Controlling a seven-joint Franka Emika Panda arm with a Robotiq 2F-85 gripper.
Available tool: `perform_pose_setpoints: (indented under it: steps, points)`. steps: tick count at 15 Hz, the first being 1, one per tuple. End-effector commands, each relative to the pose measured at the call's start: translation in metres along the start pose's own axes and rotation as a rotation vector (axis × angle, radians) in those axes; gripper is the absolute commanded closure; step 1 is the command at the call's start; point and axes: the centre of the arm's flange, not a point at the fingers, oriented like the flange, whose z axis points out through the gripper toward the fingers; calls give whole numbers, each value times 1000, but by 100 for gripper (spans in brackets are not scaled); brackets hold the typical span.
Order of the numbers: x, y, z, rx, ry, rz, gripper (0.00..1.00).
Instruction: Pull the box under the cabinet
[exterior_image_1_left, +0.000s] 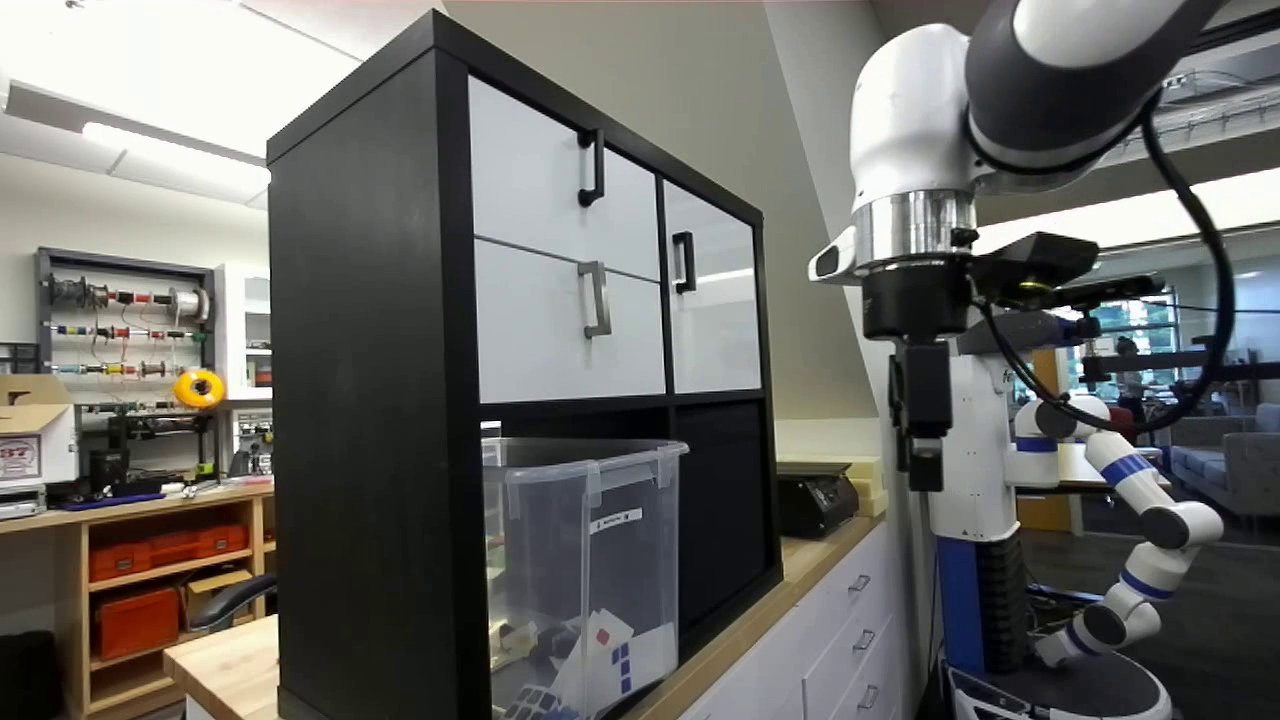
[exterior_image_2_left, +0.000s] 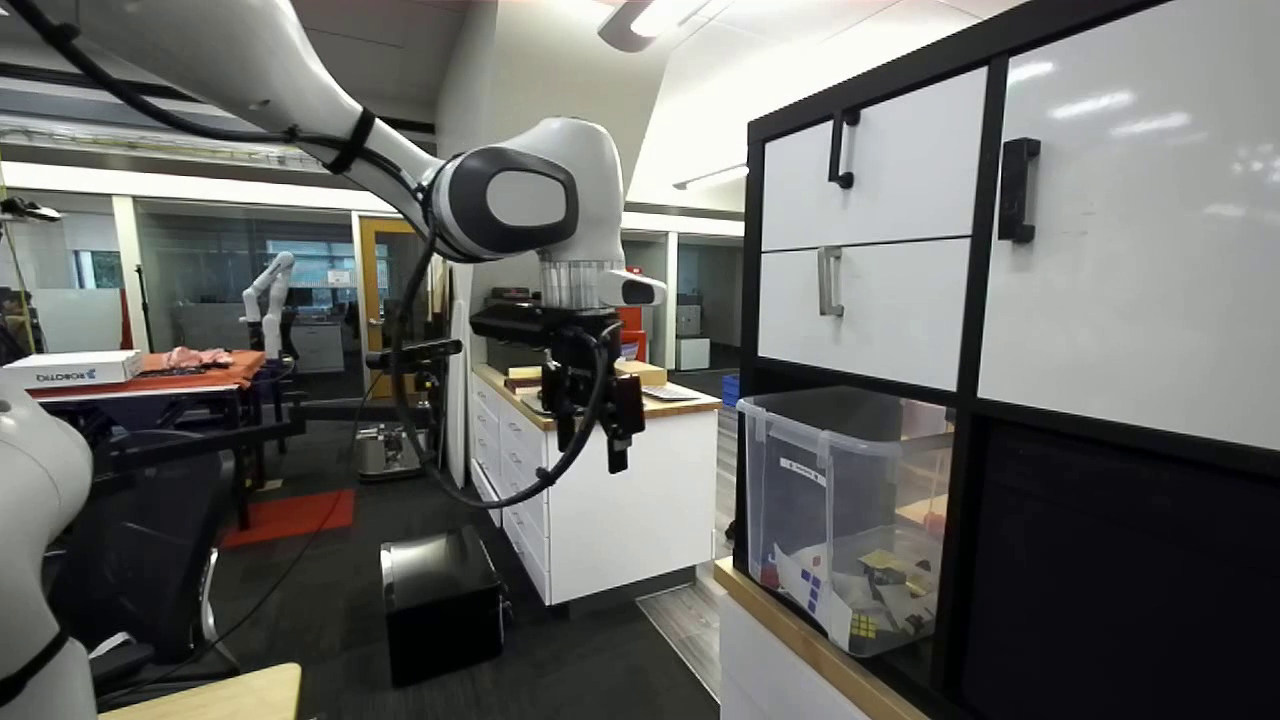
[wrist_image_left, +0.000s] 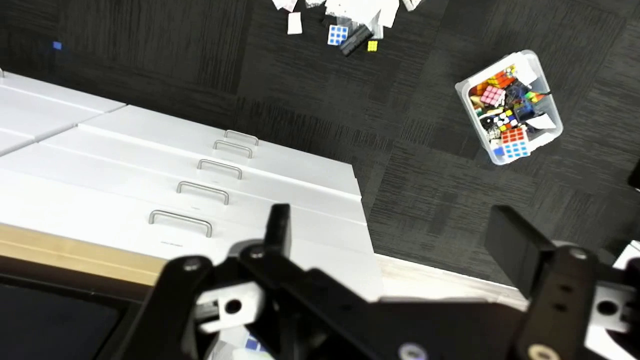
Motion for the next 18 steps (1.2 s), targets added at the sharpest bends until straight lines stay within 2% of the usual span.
perform_pose_setpoints:
  steps: [1, 6, 7, 10, 18]
  points:
    - [51, 26, 1, -23, 43, -39, 0]
    - [90, 45, -4, -42, 89, -121, 0]
    - [70, 32, 2, -26, 69, -84, 0]
    - [82, 38, 1, -29, 77, -103, 0]
    - [83, 38, 9, -39, 73, -118, 0]
